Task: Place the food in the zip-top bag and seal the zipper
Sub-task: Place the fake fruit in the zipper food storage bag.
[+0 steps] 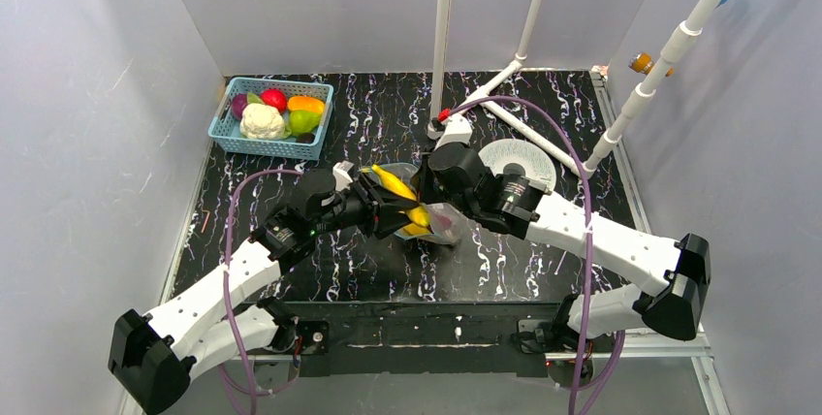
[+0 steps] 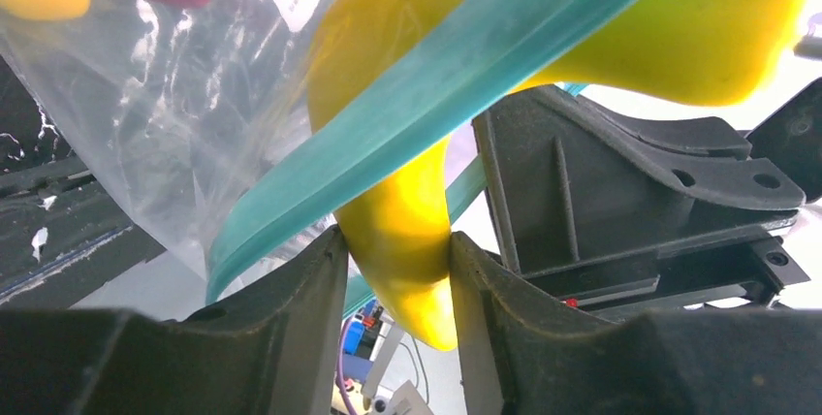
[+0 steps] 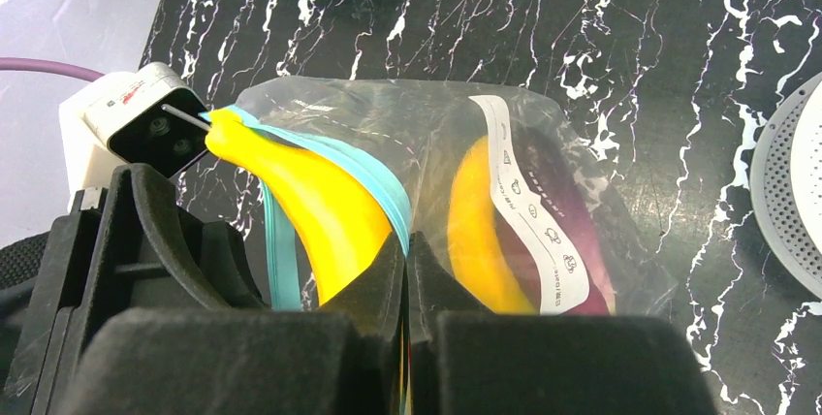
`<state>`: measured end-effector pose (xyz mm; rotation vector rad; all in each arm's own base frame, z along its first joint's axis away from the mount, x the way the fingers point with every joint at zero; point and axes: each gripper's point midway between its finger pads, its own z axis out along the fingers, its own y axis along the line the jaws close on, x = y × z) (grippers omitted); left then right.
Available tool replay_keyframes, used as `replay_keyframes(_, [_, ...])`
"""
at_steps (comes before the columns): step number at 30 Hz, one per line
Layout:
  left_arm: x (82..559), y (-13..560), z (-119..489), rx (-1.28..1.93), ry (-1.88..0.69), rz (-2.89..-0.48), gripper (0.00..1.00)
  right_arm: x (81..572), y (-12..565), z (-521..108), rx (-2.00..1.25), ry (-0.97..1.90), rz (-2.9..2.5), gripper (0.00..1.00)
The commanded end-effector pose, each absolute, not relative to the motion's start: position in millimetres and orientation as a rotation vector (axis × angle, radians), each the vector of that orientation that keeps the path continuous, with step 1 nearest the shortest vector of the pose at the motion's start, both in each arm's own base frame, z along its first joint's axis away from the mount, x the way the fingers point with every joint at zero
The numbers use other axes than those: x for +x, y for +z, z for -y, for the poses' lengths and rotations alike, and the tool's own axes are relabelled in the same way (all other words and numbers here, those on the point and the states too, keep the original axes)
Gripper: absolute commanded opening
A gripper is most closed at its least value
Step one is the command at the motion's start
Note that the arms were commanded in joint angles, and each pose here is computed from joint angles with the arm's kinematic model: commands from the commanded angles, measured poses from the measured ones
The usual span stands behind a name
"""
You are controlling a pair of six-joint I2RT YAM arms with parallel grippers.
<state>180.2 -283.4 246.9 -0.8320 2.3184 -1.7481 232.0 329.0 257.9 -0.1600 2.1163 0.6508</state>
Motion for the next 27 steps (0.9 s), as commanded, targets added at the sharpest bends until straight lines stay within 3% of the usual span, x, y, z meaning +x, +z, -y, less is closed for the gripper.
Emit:
replay_keyframes(1, [184,247,278,-0.870,-1.699,-2.297,0.45,229,289,-334,-0.151,0.748,-2.034,0.01])
replay_keyframes(7, [184,246,270,-0.846,-1.618,-2.303,0.67,230,297,-330,-0.140,0.741,-2.022,0.01])
replay_keyframes(9, [182,251,267,-0.807,-1.588,-2.309,0.71,231,300,-328,-0.137,0.731,-2.021,0.01])
replay_keyframes(20, [171,268,233,-0.650,-1.337,-2.321,0.74,230,312,-326,-0.120,0.738,-2.016,0.01])
replay_keyframes(27, [171,294,209,-0.141,-0.992,-2.359,0.71,235,303,-319,-0.130,0.666,-2.069,0.01])
